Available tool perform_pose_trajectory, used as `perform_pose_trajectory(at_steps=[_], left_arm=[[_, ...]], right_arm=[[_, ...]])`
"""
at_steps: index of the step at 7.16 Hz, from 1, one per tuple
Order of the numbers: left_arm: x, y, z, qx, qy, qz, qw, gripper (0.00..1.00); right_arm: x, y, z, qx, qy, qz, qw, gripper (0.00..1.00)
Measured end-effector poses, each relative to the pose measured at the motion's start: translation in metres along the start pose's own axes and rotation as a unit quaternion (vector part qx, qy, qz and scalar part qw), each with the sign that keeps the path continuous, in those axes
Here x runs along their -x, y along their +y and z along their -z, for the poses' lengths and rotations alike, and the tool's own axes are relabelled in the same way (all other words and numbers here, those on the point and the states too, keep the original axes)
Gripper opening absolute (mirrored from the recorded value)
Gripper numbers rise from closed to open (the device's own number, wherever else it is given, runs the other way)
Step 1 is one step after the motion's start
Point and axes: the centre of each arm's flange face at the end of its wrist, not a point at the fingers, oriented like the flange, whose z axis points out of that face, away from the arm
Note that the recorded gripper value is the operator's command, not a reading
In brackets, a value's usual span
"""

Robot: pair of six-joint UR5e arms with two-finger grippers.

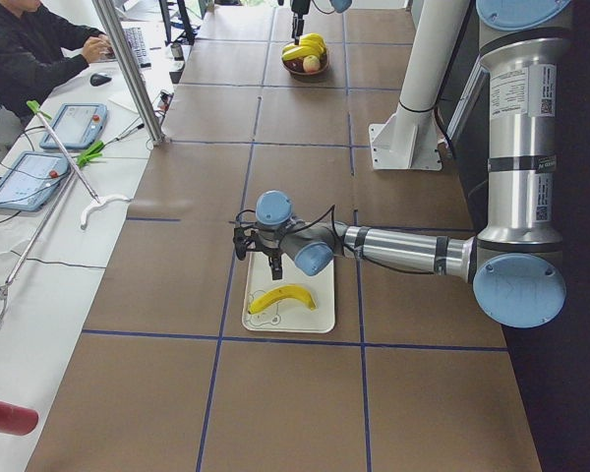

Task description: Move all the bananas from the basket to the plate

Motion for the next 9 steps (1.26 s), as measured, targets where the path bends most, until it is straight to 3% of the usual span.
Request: perform_pose_trajectory(at_steps=[2, 4, 6, 9], left_arm=[[-0.077, -0.003, 0.038, 0.006, 0.002, 0.02, 0.9998, 1.0], [-0.145, 0.0, 0.04, 0.012, 0.014, 0.045, 0.9988, 1.0], [-0.172, 0.008, 0.03, 0.013, 0.013, 0.049, 0.9987, 1.0], [-0.179, 0.011, 0.026, 0.014, 0.013, 0.046, 0.9988, 1.0]], right_arm=[[-0.091, 0.017, 0.02, 0.022, 0.006, 0.024, 0.9995, 1.0], [-0.159, 0.036, 0.028, 0.033, 0.008, 0.002, 0.9994, 1.0], [-0.182, 0.046, 0.012, 0.047, 0.035, -0.008, 0.9983, 1.0], [-0.175, 0.064, -0.024, 0.093, 0.039, 0.006, 0.9949, 0.97]])
